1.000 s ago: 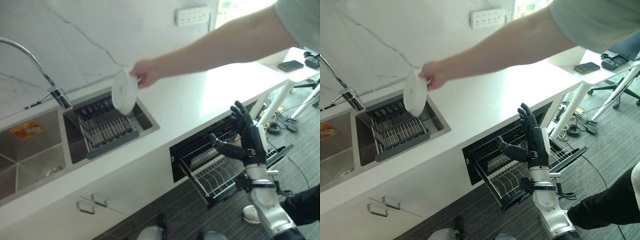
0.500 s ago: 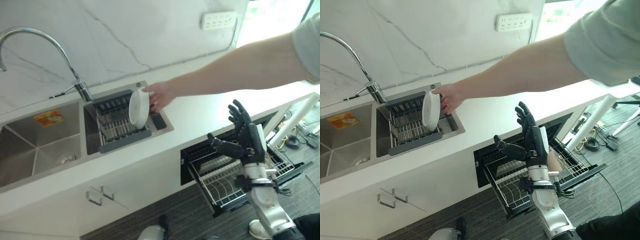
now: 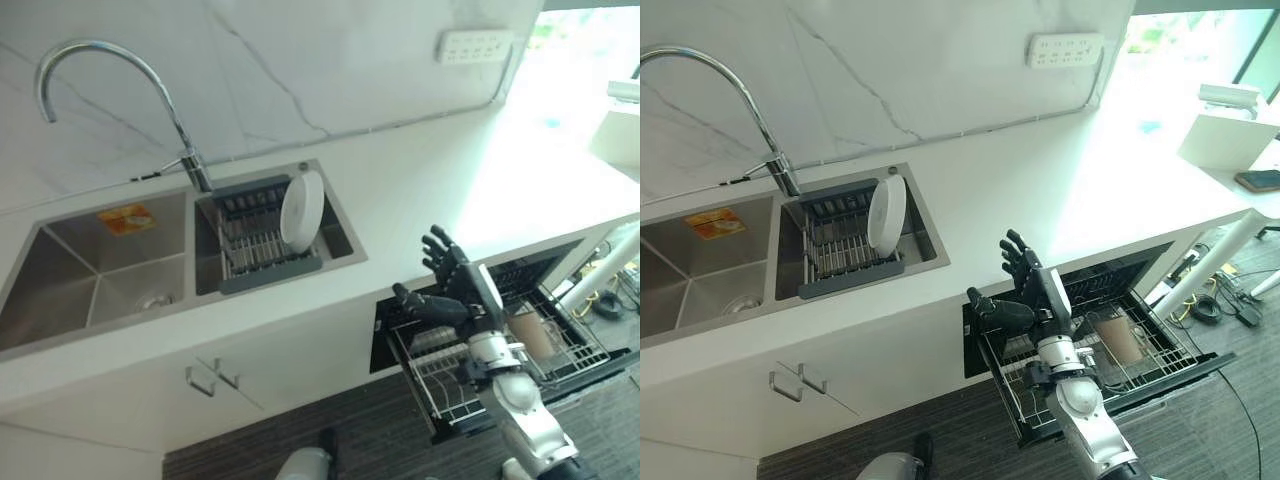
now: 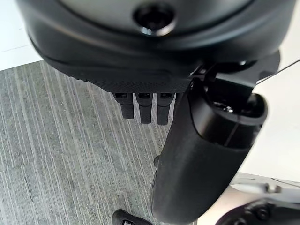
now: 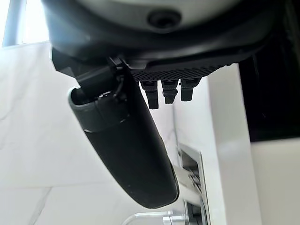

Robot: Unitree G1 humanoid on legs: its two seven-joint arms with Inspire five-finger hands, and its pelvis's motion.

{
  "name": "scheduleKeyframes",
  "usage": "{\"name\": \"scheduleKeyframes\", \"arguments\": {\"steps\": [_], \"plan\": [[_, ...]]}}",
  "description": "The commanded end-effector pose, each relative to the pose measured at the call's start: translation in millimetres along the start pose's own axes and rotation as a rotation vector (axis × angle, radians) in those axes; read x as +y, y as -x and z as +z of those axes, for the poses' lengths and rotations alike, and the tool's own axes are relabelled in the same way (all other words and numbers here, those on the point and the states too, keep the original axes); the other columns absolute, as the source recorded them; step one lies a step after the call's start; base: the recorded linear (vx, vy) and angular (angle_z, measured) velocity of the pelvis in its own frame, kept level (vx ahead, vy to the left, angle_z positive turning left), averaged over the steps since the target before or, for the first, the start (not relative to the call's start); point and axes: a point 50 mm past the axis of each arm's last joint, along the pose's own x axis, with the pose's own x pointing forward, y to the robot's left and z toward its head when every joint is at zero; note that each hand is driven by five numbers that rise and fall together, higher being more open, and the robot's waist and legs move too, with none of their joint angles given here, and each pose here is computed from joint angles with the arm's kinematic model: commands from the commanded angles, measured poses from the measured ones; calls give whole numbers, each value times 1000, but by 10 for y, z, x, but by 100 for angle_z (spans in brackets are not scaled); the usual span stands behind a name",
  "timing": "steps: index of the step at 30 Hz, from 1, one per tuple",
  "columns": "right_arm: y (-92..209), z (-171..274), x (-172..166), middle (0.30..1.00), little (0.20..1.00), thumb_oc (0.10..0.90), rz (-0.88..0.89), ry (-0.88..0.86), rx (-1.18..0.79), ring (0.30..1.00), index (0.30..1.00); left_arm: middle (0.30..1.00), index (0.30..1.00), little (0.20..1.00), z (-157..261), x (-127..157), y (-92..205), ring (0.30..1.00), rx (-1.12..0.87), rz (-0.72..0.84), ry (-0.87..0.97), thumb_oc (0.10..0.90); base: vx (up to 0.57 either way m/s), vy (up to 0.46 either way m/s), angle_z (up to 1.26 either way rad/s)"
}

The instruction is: Place the dishes in the dishwasher.

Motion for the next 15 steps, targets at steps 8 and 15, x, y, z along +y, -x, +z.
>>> {"name": "scheduleKeyframes", "arguments": {"steps": [8, 15], "plan": [[-548, 580, 257, 900, 900, 800, 0, -155, -281, 900, 900, 900, 900, 900, 78, -12, -13, 900, -13, -7, -20, 800, 42, 19, 17], [-733, 708, 273, 900, 900, 800, -80, -165, -302, 900, 900, 900, 900, 900, 17, 10, -8, 900, 1, 15, -111, 800, 88, 43, 18]]}}
